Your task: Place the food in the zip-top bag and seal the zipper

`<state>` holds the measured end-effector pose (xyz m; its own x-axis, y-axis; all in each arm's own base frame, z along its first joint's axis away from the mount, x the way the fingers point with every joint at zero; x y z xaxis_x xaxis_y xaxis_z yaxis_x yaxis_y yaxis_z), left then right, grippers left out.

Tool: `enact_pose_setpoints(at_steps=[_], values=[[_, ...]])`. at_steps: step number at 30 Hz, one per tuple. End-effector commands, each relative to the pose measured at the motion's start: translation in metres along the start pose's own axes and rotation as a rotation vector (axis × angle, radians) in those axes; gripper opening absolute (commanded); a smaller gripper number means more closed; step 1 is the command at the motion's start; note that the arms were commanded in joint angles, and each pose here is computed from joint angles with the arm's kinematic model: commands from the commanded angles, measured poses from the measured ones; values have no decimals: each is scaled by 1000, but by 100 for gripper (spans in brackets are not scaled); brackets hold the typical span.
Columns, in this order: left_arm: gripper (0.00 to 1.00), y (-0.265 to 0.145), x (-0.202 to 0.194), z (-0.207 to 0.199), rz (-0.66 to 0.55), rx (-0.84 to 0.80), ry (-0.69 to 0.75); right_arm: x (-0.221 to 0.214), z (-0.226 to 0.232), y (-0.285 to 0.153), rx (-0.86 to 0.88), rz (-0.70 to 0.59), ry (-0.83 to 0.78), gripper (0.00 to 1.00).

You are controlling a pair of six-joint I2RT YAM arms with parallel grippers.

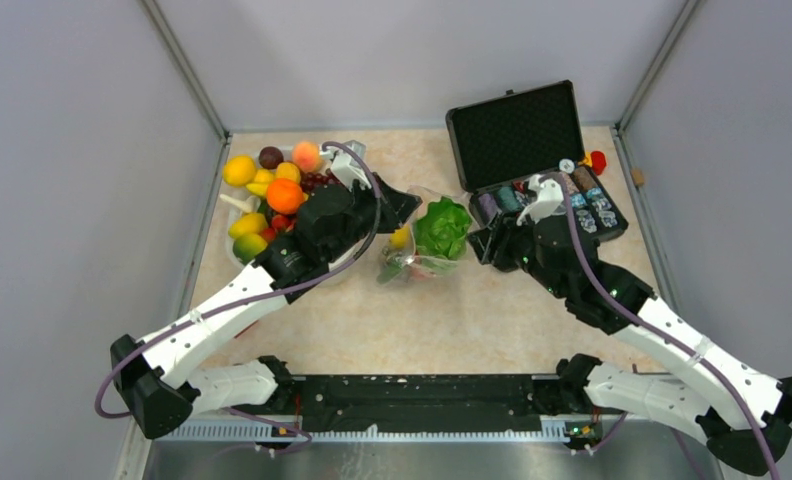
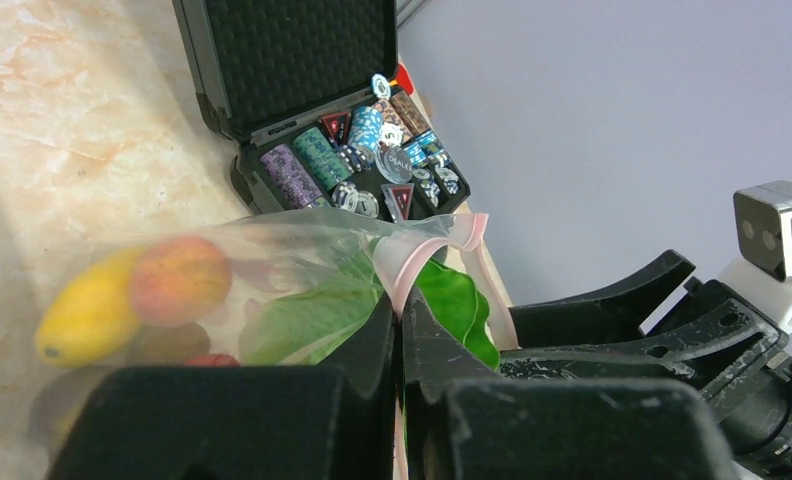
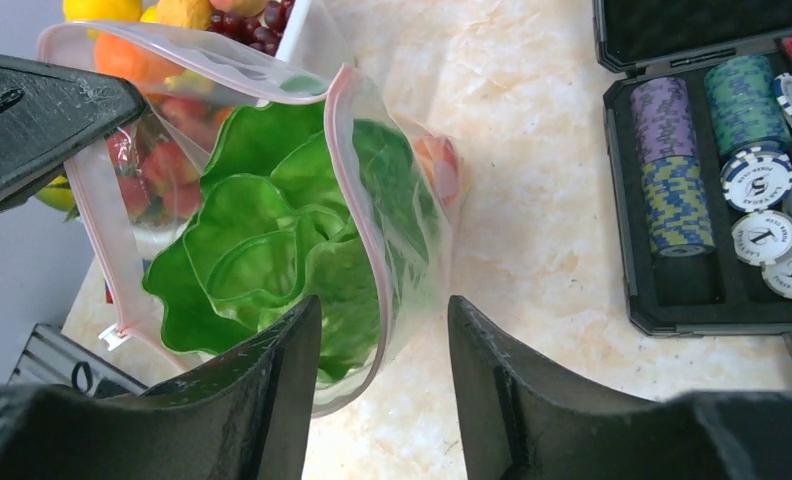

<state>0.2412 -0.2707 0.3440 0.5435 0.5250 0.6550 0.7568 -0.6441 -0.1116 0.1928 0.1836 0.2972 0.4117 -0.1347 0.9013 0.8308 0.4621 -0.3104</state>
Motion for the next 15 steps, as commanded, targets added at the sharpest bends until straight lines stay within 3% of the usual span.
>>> enact_pose_setpoints(at_steps=[1, 8, 11, 15], values=[[0, -6, 23, -26, -82, -106, -22, 4, 2, -2, 19, -21, 39, 45], [0, -6, 22, -27, -75, -109, -25, -2, -6, 3, -35, -5, 4, 20], [0, -6, 22, -27, -70, -113, -22, -4, -9, 12, -86, 44, -52, 2], [0, -6, 24, -34, -49, -143, -7, 29, -1, 14, -95, -7, -106, 0]])
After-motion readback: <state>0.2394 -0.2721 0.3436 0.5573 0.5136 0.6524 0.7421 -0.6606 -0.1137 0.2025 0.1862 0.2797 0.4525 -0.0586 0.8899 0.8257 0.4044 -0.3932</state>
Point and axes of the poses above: each gripper's point midway between its finger pads, its own y axis out along the fingers, its own z axis along the line the jaws close on, x = y × z, the point moved 4 cm from there along -y, back along the fingers, and after that the axes turned 6 degrees about -y, right-handed, at the moved point
